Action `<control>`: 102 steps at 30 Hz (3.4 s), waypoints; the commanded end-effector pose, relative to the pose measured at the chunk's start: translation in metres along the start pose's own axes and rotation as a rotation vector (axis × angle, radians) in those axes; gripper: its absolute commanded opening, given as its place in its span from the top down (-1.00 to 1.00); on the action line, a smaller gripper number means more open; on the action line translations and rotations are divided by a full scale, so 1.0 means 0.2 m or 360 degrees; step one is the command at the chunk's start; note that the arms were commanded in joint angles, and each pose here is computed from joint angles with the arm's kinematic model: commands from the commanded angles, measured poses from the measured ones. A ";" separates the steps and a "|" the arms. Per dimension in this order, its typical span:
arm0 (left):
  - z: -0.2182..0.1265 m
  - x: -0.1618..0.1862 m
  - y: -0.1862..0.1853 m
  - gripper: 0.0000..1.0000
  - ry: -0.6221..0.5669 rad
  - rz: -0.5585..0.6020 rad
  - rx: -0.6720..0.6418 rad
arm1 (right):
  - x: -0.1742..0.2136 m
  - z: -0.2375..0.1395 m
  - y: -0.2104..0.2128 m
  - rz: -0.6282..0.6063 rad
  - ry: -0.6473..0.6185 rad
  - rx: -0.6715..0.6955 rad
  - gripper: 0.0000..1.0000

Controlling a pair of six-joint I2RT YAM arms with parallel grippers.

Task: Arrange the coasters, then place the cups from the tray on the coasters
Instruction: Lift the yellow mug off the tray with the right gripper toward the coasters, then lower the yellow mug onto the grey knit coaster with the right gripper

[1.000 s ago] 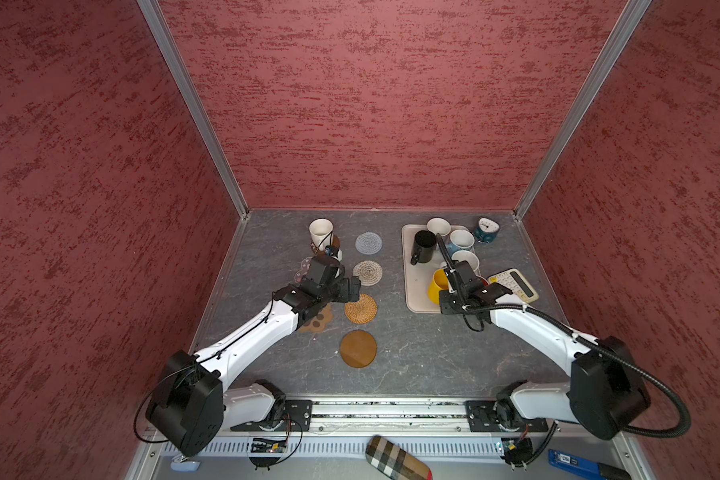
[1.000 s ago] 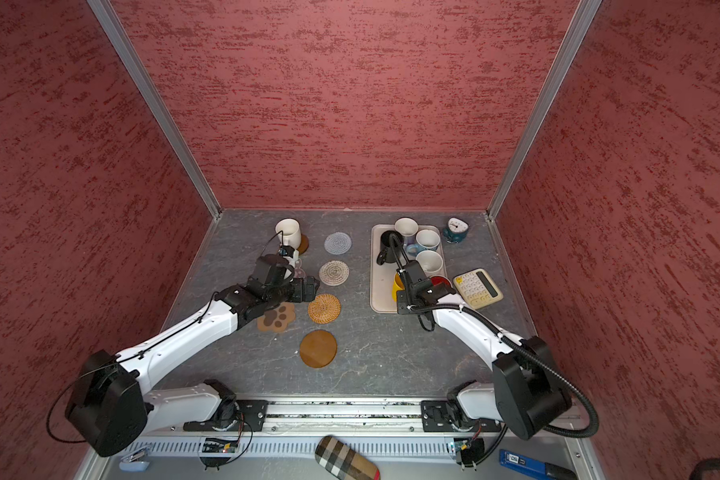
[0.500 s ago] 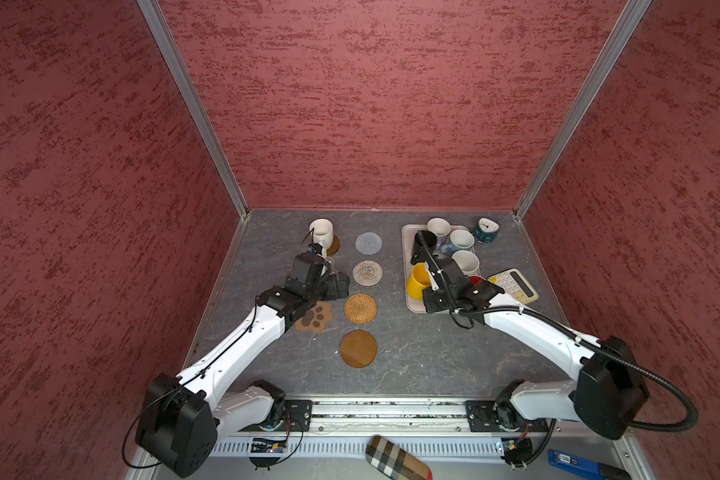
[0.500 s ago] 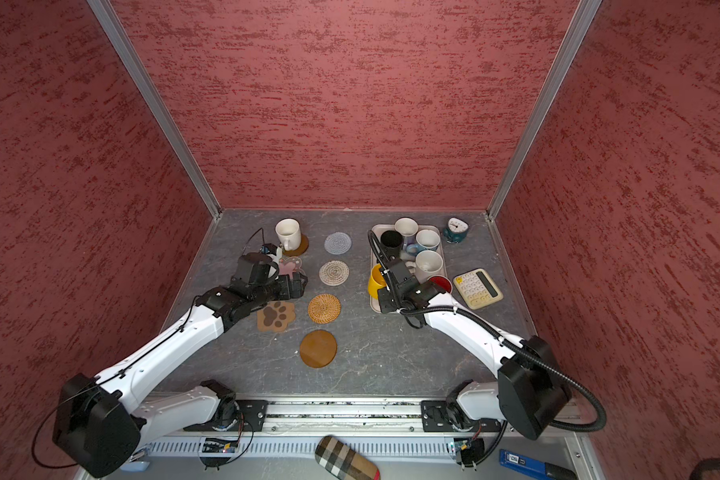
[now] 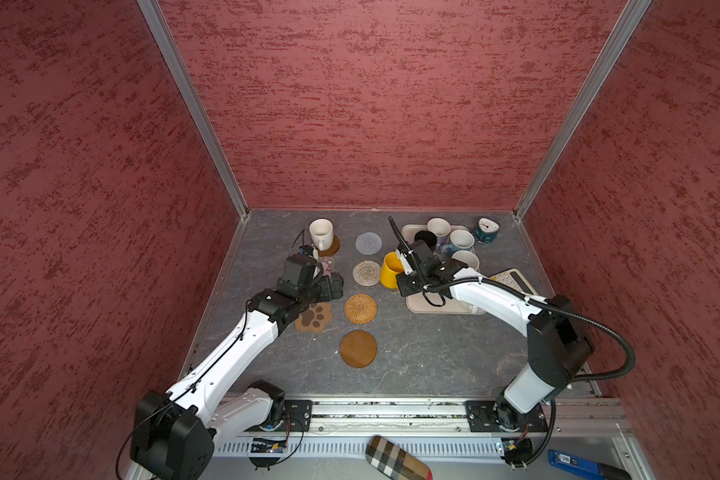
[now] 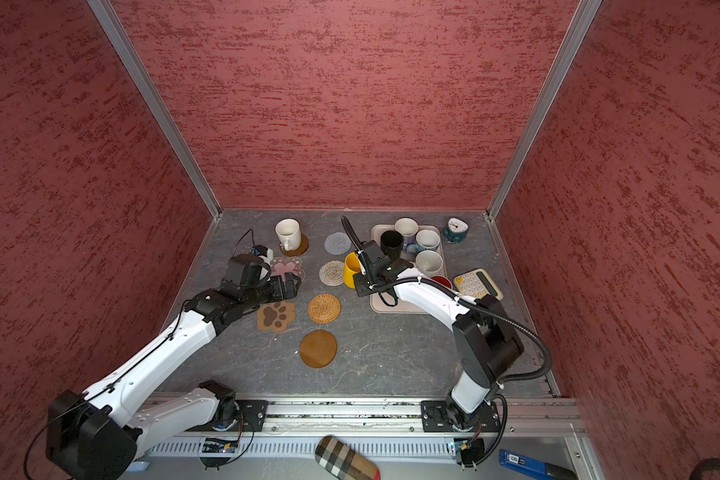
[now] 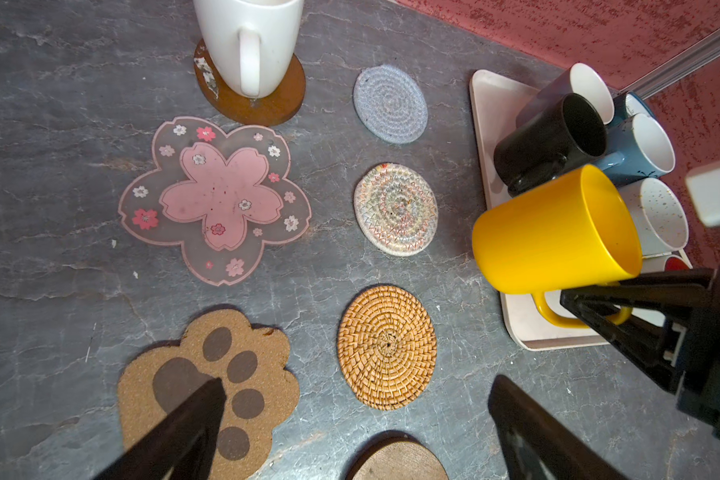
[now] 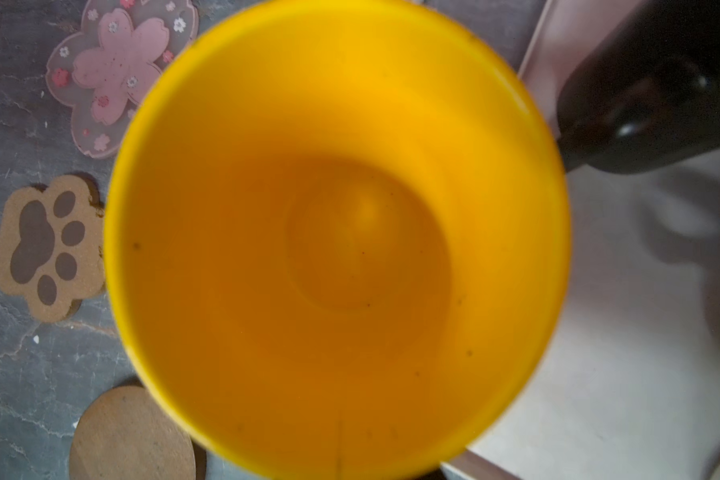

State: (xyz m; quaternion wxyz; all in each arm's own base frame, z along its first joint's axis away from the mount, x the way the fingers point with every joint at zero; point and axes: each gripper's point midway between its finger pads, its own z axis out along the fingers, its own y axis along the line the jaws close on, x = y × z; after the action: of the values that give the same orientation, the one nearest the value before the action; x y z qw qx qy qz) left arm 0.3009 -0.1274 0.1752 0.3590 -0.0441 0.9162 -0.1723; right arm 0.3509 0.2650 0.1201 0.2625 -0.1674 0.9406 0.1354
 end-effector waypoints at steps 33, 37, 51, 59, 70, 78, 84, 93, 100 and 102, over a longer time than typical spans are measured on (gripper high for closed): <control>0.40 -0.12 0.11 -0.99 -0.0033 -0.0078 -0.0107 | -0.89 0.46 -0.06 -0.0257 -0.0234 0.0149 1.00; 0.42 -0.13 0.11 -0.99 -0.0029 -0.0080 -0.0105 | -0.90 0.49 -0.08 -0.0260 -0.0237 0.0153 1.00; 0.43 -0.12 0.13 -0.99 -0.0010 -0.0067 -0.0116 | -0.91 0.60 -0.13 -0.0235 -0.0246 0.0154 1.00; 0.43 -0.12 0.12 -0.99 -0.0009 -0.0065 -0.0114 | -0.93 0.59 -0.13 -0.0231 -0.0264 0.0155 1.00; 0.42 -0.10 0.13 -0.99 0.0009 -0.0054 -0.0116 | -0.90 0.62 -0.14 -0.0221 -0.0237 0.0156 0.19; 0.35 -0.12 0.11 -1.00 -0.0017 -0.0056 -0.0096 | -0.94 0.57 -0.13 -0.0213 -0.0276 0.0149 -0.39; 0.26 -0.13 0.06 -1.00 -0.0025 -0.0018 -0.0089 | -1.01 0.42 -0.10 -0.0200 -0.0350 0.0127 -0.62; 0.05 -0.14 -0.10 -0.99 -0.0072 0.0104 -0.0049 | -1.02 0.05 -0.05 -0.0158 -0.0542 0.0062 -0.71; -0.07 -0.11 -0.25 -0.99 -0.0040 0.0207 -0.0005 | -0.86 -0.22 -0.09 -0.0098 -0.0647 0.0071 -0.74; -0.08 -0.11 -0.29 -0.99 -0.0014 0.0253 -0.0004 | -0.80 -0.29 -0.11 -0.0067 -0.0679 0.0078 -0.75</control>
State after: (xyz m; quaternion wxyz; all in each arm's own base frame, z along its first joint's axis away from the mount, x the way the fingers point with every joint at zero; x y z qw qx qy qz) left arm 0.3103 -0.1719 0.2182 0.3874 0.0133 0.9073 -0.1626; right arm 0.4667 0.2751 0.2385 0.4334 -0.1700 0.8746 0.1353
